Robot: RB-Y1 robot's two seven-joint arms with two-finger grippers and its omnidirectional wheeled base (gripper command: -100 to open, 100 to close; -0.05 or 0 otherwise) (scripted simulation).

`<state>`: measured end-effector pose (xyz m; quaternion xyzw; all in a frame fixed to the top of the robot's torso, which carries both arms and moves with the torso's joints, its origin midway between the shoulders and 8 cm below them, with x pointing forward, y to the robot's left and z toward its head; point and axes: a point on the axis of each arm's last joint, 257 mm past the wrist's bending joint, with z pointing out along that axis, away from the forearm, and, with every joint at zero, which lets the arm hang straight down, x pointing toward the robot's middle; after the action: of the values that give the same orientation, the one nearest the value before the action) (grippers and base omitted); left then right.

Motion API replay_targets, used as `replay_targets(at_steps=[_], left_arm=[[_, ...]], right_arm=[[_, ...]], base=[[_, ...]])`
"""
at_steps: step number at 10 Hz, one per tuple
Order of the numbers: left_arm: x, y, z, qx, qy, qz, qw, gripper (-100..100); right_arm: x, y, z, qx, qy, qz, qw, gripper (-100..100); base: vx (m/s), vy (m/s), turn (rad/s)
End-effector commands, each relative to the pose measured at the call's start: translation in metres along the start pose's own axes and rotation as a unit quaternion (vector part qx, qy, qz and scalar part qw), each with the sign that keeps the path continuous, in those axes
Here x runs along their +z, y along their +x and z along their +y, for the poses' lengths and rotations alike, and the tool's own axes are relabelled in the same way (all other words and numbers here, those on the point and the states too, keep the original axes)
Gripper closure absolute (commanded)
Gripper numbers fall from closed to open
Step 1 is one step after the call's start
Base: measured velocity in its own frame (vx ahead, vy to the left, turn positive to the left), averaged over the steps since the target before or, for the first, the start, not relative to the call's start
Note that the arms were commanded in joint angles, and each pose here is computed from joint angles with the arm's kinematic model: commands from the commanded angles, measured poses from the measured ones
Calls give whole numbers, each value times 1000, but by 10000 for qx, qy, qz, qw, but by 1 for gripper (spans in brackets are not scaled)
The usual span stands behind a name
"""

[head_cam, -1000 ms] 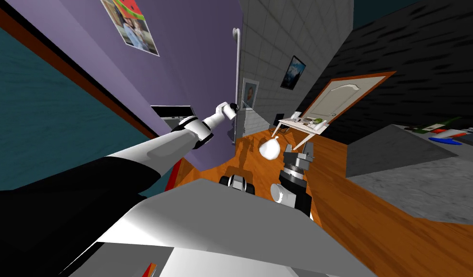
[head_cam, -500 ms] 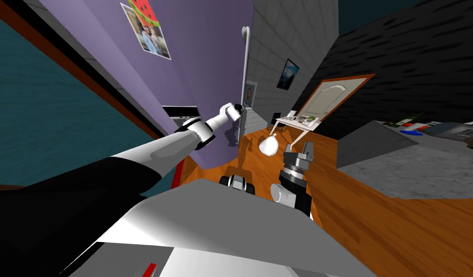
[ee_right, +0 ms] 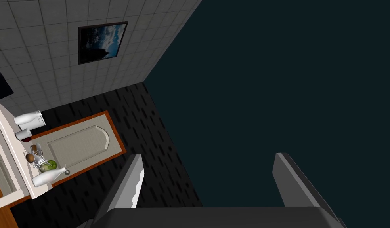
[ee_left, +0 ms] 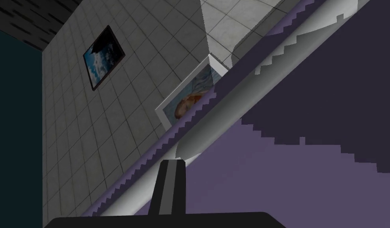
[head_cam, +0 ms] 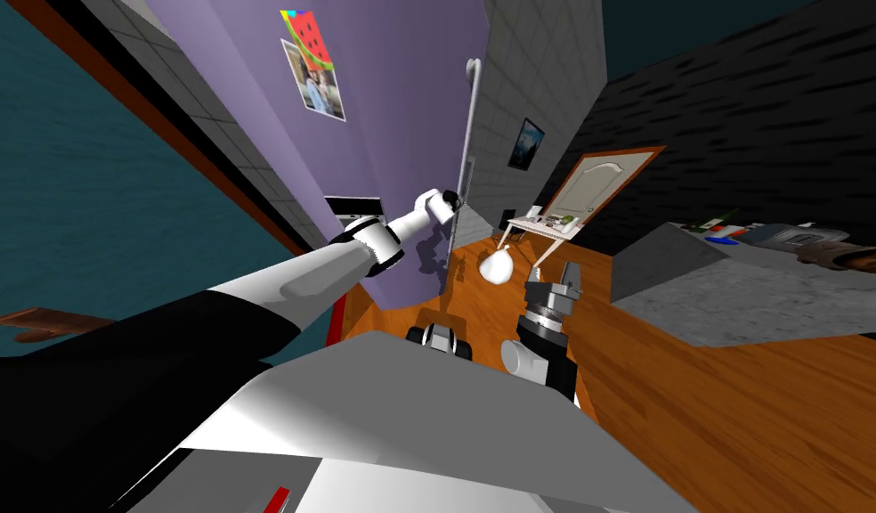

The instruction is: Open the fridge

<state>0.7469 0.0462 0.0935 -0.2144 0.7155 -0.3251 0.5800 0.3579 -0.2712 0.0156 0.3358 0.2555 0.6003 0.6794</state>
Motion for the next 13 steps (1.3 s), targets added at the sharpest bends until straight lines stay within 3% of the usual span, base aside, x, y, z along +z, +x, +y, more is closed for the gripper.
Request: replay_targets(at_steps=[1, 2, 3, 4, 6, 8, 9, 10, 11, 13], left_arm=[[-4, 28, -24, 43, 200, 213, 9996, 100], [-7, 42, -37, 63, 303, 322, 9990, 100], [-4, 37, -28, 54, 235, 255, 9994, 100], [-3, 22, -23, 29, 145, 155, 9998, -100], [-3, 11, -17, 7, 68, 75, 9999, -100], [-2, 18, -20, 16, 105, 114, 9999, -100], [-2, 19, -21, 17, 106, 115, 9999, 100], [-6, 38, -39, 48, 254, 279, 9993, 100], [-6, 38, -39, 48, 254, 279, 9993, 100], [-11, 58, -62, 83, 435, 448, 9980, 100]], right_arm=[[0, 0, 0, 0, 1, 0, 10000, 0], [0, 0, 0, -1, 1, 0, 10000, 0], [0, 0, 0, -1, 1, 0, 10000, 0], [0, 0, 0, -1, 2, -1, 10000, 0], [0, 0, 0, 0, 3, -2, 10000, 0], [0, 0, 0, 0, 2, -1, 10000, 0], [0, 0, 0, -1, 2, -1, 10000, 0], [0, 0, 0, -1, 2, -1, 10000, 0], [0, 0, 0, -1, 1, 0, 10000, 0], [0, 0, 0, -1, 1, 0, 10000, 0]], base=[[-186, 122, -57], [-212, 133, -71], [-100, 58, -25], [53, -41, 63], [129, -76, 48], [34, -23, 5], [8, -4, 19], [-93, 109, -42], [-128, 132, -77], [-186, 135, -66]])
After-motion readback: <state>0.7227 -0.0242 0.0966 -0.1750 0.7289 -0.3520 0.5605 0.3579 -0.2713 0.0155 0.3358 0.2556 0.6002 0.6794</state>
